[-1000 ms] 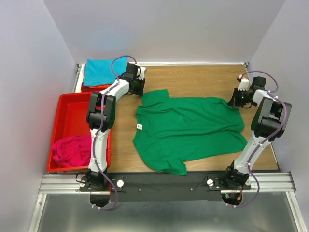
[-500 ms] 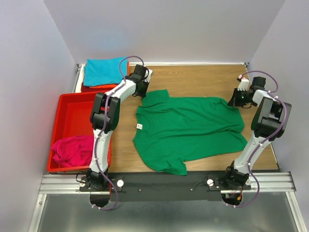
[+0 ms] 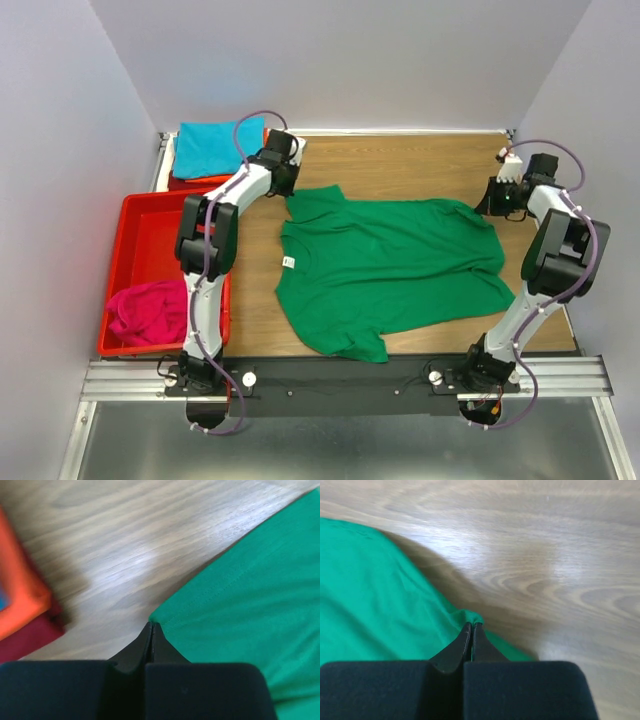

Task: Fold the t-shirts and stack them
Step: Flatten the tshirt out

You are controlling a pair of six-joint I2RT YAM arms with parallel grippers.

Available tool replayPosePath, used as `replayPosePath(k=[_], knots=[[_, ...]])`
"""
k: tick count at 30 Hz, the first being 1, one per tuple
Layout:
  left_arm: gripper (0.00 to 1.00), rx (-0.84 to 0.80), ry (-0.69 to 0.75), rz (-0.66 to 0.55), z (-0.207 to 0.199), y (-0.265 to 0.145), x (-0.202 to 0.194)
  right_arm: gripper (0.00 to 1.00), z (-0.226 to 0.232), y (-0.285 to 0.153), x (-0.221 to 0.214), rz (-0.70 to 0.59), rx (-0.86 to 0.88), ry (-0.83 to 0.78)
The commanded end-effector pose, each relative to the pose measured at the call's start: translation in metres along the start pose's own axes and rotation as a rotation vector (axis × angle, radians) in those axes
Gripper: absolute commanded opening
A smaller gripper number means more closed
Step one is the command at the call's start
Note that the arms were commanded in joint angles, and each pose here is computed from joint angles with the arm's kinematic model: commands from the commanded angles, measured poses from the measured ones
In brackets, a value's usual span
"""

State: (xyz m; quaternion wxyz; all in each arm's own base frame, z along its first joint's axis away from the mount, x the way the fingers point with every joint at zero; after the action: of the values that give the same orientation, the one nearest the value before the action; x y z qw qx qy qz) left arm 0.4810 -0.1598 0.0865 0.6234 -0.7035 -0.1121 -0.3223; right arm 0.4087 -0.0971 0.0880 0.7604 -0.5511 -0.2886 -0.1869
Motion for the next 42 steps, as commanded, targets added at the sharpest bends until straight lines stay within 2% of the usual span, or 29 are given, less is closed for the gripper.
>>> replayPosePath(k=[1, 8, 16, 21, 23, 24, 27, 28, 30, 31, 33, 36, 39, 42], knots=[[0.0, 0.029, -0.001, -0.3, 0.01, -0.077, 0.067, 0.0, 0.011, -0.032, 0.018, -0.073, -0.019, -0.061], [0.0, -0.029, 0.015, -0.443, 0.002, -0.129, 0.089, 0.0, 0.027, -0.08, 0.035, -0.159, -0.115, -0.149], [0.0, -0.009, 0.017, -0.67, 0.003, -0.214, 0.115, 0.0, 0.058, -0.165, 0.085, -0.374, -0.241, -0.276], [0.0, -0.019, 0.014, -0.92, -0.001, -0.313, 0.138, 0.0, 0.094, -0.239, 0.136, -0.568, -0.259, -0.365], [0.0, -0.023, 0.011, -1.048, -0.002, -0.365, 0.144, 0.0, 0.11, -0.267, 0.151, -0.625, -0.257, -0.392], [0.0, -0.026, 0.01, -1.14, -0.004, -0.4, 0.145, 0.0, 0.126, -0.297, 0.166, -0.7, -0.264, -0.425], [0.0, -0.087, 0.023, -1.291, -0.013, -0.46, 0.144, 0.0, 0.154, -0.345, 0.185, -0.808, -0.273, -0.469], [0.0, -0.114, 0.04, -1.38, -0.017, -0.495, 0.14, 0.0, 0.173, -0.381, 0.198, -0.896, -0.289, -0.501], [0.0, -0.173, 0.069, -1.483, -0.028, -0.538, 0.134, 0.0, 0.191, -0.414, 0.207, -0.968, -0.311, -0.524], [0.0, -0.187, 0.07, -1.527, -0.031, -0.556, 0.131, 0.0, 0.21, -0.448, 0.213, -1.054, -0.333, -0.553], [0.0, -0.202, 0.074, -1.642, -0.033, -0.605, 0.12, 0.01, 0.225, -0.484, 0.218, -1.14, -0.391, -0.559], [0.0, -0.225, 0.077, -1.766, -0.034, -0.657, 0.104, 0.0, 0.248, -0.539, 0.216, -1.288, -0.503, -0.577], [0.0, -0.247, 0.101, -1.892, -0.036, -0.702, 0.08, 0.0, 0.262, -0.572, 0.203, -1.378, -0.601, -0.586], [0.0, -0.249, 0.113, -1.948, -0.036, -0.721, 0.068, 0.0, 0.273, -0.595, 0.189, -1.436, -0.675, -0.587]])
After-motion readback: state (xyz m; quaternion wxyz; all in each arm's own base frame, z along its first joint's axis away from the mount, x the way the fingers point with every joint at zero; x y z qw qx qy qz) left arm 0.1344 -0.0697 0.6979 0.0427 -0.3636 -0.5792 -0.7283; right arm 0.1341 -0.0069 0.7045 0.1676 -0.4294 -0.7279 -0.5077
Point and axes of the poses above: each gripper's point midway between its finger pads, its own y axis out along the fingers, its own z axis along the line the jaws close on, x = y × z, the point moved 5 cm from there along -y, back along the fingers, and after that the axes turned 2 degrees about -y, right-handed, at the moved point
